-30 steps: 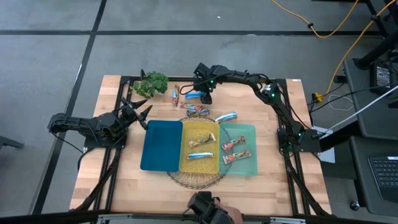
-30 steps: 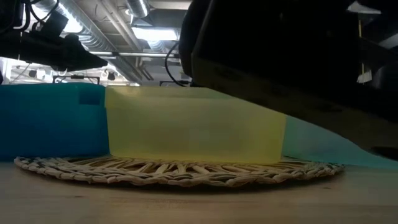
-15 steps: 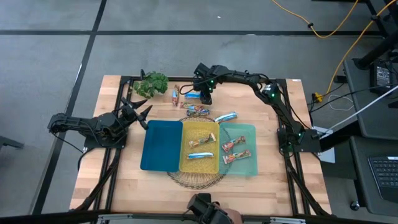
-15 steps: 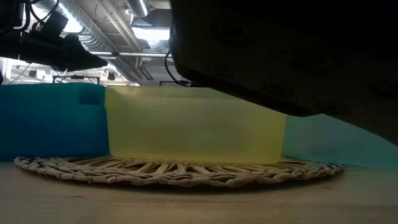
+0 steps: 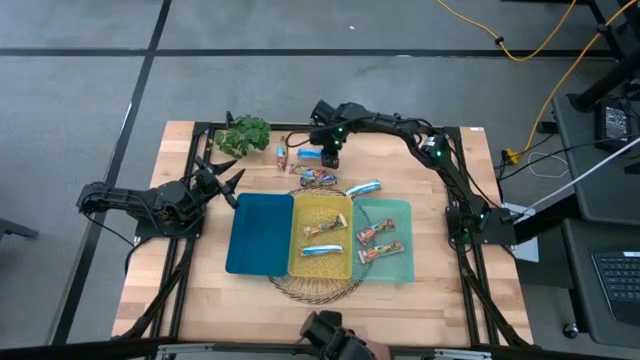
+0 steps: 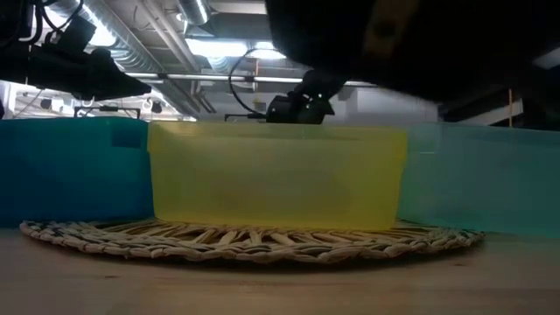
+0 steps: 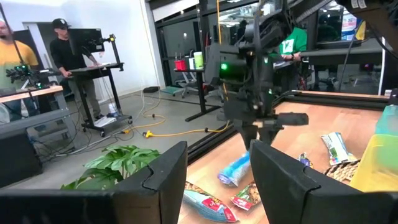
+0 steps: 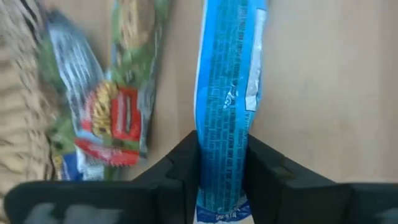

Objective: Pick and place Granola Bars by type
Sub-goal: Put the blue granola bar into the blue bin

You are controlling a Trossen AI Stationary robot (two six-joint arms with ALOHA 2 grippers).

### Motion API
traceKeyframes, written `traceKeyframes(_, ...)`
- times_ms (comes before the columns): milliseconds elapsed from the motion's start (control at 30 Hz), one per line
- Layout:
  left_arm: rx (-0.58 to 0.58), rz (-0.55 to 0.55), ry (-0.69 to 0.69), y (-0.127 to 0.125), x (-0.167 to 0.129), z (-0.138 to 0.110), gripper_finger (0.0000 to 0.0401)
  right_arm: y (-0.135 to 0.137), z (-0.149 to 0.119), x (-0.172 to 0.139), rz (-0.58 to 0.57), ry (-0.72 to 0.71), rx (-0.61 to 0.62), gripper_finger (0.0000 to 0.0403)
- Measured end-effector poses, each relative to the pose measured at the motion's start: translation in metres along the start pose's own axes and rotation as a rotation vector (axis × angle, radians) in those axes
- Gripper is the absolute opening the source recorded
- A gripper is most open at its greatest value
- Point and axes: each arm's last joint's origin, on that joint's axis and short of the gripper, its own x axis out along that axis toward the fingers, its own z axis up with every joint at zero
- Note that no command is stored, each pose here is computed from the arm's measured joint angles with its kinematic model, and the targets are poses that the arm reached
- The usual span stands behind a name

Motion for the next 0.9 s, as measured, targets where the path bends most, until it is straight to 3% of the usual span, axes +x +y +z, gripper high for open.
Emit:
traceKeyframes(467,0.000,0.000,0.000,0.000,0.000,0.000,0.0169,0.011,0.028,-0.078,0.000,0.014,0.034,0.0058)
traceKeyframes(700,0.246,0.013,-0.021,0.001,0.000,0.003,0.0169,0.026,0.025,-0.119,-0.007,-0.009,0.124,0.0055)
traceKeyframes(900,0.286,0.006,-0.019,0.000,0.000,0.003,0.0169,0.046,0.029,-0.154,-0.015,-0.079,0.170,0.0055)
